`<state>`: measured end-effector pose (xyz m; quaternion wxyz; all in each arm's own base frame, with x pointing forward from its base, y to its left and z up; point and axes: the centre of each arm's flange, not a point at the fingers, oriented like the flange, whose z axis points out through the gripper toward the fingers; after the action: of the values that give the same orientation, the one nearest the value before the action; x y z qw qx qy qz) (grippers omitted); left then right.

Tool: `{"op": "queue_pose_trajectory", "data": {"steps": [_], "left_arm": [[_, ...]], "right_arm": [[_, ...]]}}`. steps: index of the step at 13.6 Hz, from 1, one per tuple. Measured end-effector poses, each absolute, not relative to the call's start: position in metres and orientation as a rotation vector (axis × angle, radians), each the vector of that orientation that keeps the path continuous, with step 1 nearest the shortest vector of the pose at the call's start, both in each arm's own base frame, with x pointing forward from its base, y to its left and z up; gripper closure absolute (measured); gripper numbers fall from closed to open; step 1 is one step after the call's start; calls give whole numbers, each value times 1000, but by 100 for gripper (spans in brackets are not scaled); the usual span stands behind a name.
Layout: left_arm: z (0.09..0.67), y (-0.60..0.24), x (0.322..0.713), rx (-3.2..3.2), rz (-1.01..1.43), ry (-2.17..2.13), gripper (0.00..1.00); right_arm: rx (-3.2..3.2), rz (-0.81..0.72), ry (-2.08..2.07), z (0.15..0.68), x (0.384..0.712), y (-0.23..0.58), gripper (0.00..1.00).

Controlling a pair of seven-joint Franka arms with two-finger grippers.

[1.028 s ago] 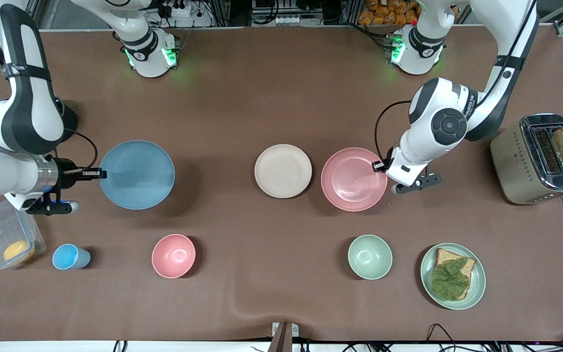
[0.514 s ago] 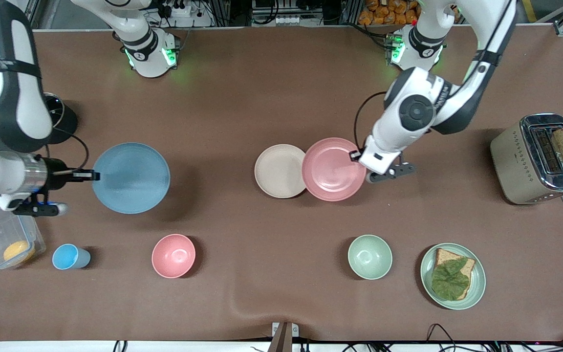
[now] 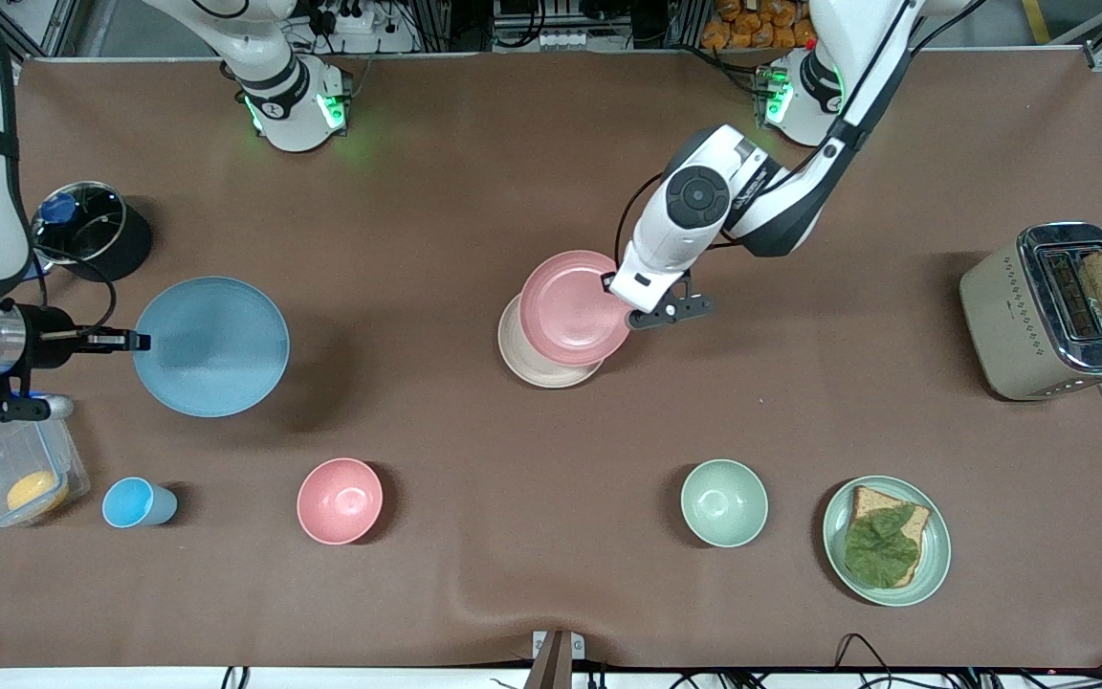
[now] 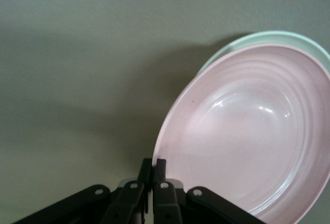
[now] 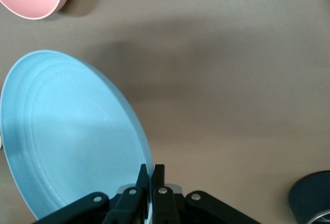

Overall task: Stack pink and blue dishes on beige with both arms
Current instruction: 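Lower the pink plate onto the beige plate and open the left gripper, then carry the blue plate toward the stack while the left gripper withdraws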

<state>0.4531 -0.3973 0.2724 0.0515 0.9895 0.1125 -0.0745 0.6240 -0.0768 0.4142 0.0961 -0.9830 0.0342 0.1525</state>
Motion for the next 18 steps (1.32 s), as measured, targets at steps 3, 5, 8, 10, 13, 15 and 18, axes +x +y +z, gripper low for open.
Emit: {"op": "queue_pose_trajectory", "data": {"steps": [3, 5, 8, 10, 13, 15, 18], "left_arm": [[247, -411, 451, 2993, -260, 336, 96], [241, -423, 453, 2978, -271, 349, 96], [241, -429, 460, 2964, -267, 362, 96], [240, -426, 463, 2965, -265, 370, 96], [239, -423, 465, 2966, -264, 380, 96], [237, -422, 466, 2967, -267, 383, 93], [245, -422, 478, 2951, -239, 399, 72]], "right_arm": [[-2913, 461, 102, 410, 625, -77, 95], [-2913, 463, 102, 409, 625, -77, 95], [-2910, 472, 100, 406, 625, -77, 95], [-2907, 484, 91, 406, 624, -72, 95], [-2882, 517, 101, 405, 623, -53, 95], [-2844, 549, 155, 406, 623, -33, 95], [-2798, 602, 271, 408, 622, 15, 95]]}}
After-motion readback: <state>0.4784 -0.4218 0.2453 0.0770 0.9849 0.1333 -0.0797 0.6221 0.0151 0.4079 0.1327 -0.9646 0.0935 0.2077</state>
